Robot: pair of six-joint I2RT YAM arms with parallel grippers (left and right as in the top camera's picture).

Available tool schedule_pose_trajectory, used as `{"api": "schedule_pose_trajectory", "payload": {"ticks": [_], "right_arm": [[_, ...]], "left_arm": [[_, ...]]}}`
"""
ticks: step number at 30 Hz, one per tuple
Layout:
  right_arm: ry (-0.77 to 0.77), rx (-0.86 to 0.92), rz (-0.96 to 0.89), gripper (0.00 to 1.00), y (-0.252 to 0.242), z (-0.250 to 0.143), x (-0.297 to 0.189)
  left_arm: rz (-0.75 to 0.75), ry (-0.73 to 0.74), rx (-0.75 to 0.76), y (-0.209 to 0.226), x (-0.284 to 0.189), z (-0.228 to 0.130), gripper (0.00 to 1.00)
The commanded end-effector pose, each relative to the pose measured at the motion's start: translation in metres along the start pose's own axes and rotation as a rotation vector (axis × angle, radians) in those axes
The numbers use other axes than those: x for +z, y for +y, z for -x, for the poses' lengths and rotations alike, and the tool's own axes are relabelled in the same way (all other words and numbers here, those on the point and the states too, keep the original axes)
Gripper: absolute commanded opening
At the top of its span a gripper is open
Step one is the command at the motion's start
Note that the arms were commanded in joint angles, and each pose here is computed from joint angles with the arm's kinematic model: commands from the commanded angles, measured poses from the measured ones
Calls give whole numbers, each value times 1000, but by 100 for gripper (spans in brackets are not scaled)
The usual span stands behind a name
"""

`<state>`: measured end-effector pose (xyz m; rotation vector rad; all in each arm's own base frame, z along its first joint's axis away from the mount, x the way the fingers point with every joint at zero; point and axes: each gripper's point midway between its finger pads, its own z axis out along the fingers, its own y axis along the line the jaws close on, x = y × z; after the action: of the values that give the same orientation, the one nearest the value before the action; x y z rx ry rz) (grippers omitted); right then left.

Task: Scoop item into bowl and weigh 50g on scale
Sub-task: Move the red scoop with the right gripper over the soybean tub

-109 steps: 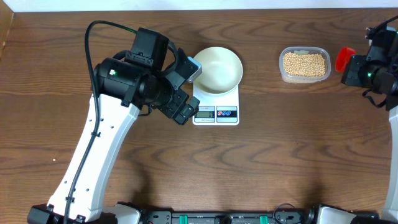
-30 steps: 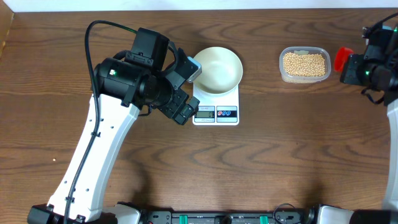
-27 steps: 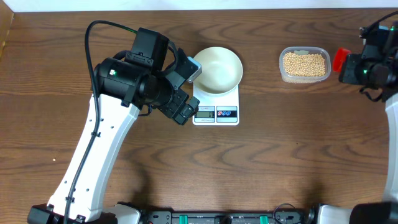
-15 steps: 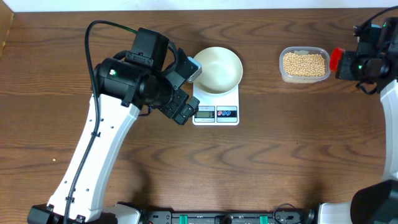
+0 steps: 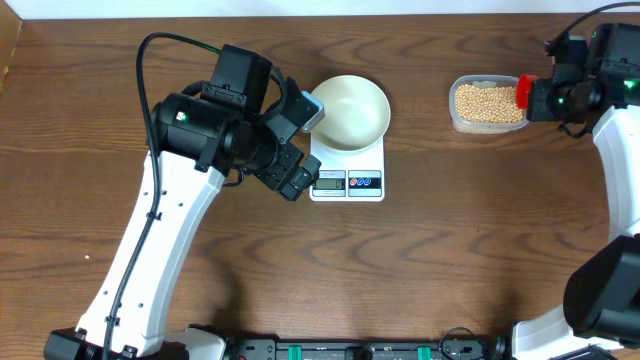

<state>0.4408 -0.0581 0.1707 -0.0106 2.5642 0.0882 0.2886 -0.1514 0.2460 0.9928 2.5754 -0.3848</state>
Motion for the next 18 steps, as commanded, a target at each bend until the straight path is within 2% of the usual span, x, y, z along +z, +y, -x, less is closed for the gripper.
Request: {"api": "schedule_pose_trajectory", "payload": {"ticks": [1, 13, 18], "right_arm": [[-3, -50, 22, 1, 8, 6, 7], [29, -72, 28, 1, 11, 1, 31], [60, -88, -56, 1, 3, -3, 38]], "left_arm": [[14, -21, -2, -1, -7, 2, 98], [14, -21, -2, -1, -7, 2, 98], [14, -21, -2, -1, -7, 2, 98]]}}
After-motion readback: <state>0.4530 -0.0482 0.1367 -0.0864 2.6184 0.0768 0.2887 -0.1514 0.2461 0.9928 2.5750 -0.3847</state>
